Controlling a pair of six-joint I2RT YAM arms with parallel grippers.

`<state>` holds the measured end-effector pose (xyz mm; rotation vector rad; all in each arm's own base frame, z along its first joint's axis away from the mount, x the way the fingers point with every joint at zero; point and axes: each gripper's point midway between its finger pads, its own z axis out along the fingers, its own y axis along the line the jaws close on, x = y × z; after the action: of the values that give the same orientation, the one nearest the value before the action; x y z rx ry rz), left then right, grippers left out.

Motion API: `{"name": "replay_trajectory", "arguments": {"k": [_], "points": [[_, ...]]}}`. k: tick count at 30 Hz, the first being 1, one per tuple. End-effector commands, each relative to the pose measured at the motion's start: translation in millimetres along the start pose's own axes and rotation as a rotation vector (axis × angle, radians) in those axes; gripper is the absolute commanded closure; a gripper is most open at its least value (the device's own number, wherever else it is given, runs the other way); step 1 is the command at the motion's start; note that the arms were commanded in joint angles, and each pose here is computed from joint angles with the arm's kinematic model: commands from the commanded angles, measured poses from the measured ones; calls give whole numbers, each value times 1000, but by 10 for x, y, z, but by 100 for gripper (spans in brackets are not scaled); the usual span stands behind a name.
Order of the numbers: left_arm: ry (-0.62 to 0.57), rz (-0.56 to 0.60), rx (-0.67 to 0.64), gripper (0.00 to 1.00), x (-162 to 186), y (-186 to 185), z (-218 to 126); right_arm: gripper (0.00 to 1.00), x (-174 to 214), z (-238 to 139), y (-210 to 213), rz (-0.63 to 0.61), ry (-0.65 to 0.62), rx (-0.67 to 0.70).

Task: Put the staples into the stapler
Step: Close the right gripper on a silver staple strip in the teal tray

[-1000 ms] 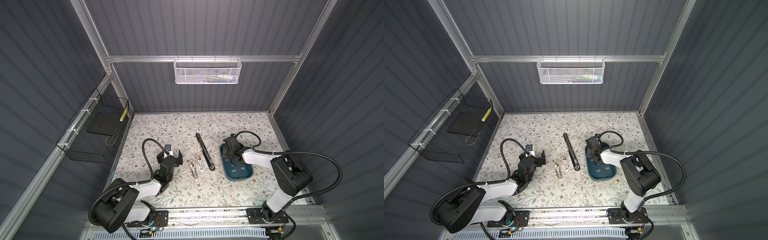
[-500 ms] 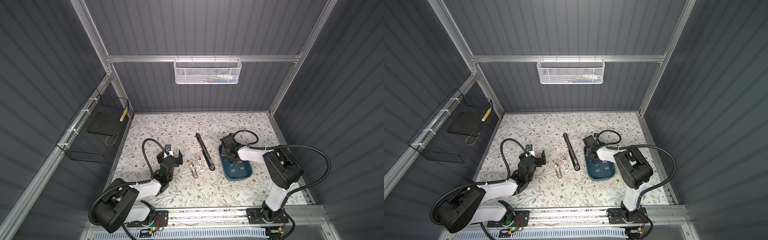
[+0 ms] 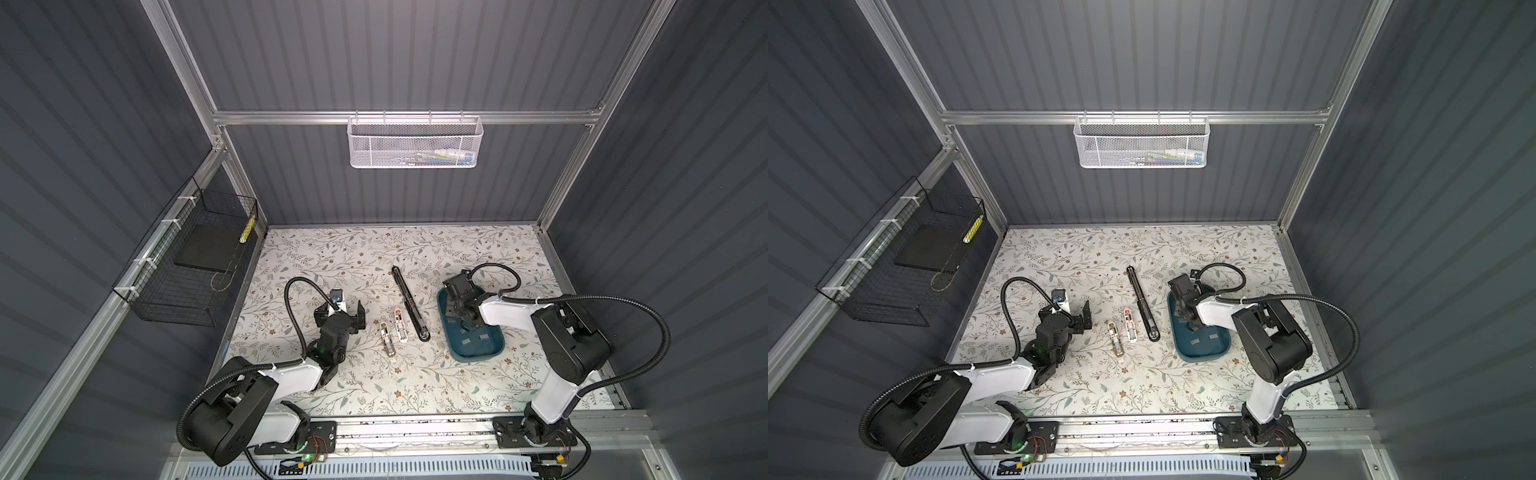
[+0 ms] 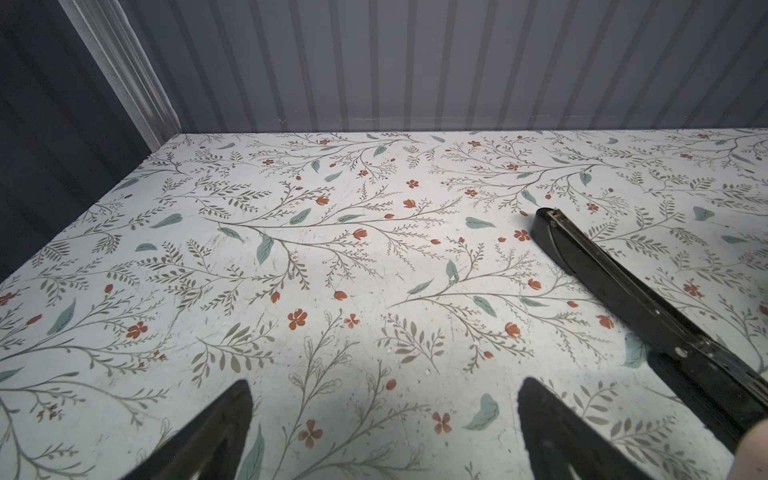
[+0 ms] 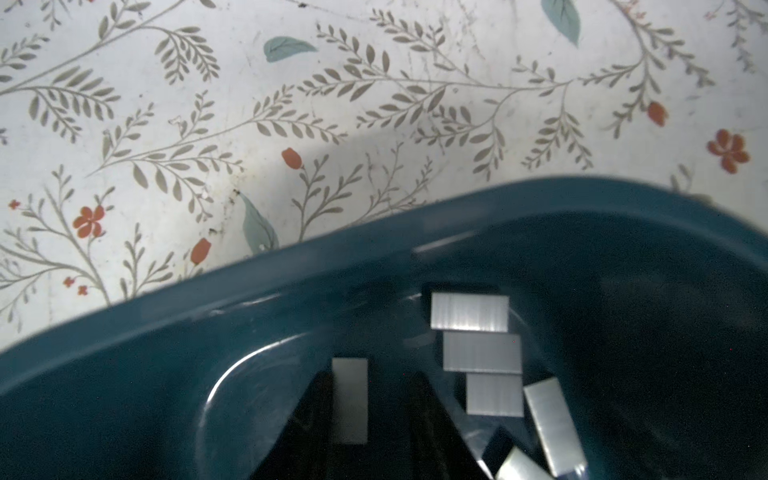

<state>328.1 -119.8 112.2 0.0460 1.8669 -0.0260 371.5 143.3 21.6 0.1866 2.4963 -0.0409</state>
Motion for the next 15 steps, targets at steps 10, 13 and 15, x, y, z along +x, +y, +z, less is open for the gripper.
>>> {"name": "replay_trajectory", "arguments": {"k": [10,13,15], "points": [[-17,-8,4,0,-44,2,-17,70,77,66,47,-28,36,-17],[-15,-6,5,0,-40,2,-18,73,86,68,45,-29,38,-15],[-17,-8,5,0,-45,3,-18,74,98,87,34,-30,42,-11]]}}
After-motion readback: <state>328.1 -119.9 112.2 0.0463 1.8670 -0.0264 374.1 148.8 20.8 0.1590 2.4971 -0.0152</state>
